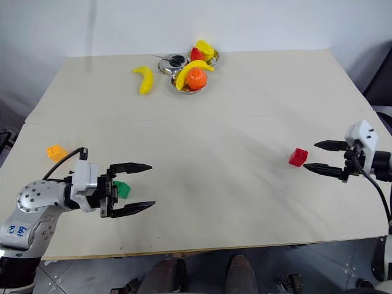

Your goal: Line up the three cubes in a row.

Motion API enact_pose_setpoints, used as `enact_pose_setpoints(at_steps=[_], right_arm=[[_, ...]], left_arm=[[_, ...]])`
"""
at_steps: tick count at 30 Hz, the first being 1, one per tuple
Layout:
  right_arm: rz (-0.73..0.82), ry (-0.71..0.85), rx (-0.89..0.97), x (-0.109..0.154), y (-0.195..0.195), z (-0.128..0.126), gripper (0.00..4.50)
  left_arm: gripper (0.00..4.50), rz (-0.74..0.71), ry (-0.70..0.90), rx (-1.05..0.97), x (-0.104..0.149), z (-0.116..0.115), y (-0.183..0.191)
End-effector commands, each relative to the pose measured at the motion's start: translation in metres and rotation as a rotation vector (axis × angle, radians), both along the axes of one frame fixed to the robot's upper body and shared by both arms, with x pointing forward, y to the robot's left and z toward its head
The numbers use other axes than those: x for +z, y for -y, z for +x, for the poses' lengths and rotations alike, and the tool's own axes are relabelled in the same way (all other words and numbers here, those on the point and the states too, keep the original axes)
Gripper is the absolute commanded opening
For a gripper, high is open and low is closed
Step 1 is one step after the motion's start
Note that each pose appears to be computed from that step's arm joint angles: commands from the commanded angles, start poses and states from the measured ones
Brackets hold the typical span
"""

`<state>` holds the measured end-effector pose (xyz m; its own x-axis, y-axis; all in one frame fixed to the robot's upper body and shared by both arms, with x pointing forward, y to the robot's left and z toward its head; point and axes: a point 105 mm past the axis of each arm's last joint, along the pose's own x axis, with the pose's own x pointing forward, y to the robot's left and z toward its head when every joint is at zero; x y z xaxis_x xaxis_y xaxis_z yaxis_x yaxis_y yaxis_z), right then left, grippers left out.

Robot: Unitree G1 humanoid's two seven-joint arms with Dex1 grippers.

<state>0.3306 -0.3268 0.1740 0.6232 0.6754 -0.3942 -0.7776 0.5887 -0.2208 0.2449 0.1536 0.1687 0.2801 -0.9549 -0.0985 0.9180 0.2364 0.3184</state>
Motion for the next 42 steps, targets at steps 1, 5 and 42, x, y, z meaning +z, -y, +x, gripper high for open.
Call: enact_pose_setpoints(at_steps=[1,5,42], right_arm=[[-0.045,-0.029,0.048,-0.006,-0.007,0.006,4.49],[-0.057,-0.09,0.053,-0.017,-0.013,0.011,4.49],[-0.129,-0.093,0.629,-0.014,-0.186,0.033,1.5]], left_arm=[[4.5,0.003,0.023,-0.006,0.007,-0.004,-0.001],[4.5,0.005,0.024,-0.004,0.008,-0.006,-0.002],[4.5,0.0,0.029,-0.015,0.006,-0.001,0.003]])
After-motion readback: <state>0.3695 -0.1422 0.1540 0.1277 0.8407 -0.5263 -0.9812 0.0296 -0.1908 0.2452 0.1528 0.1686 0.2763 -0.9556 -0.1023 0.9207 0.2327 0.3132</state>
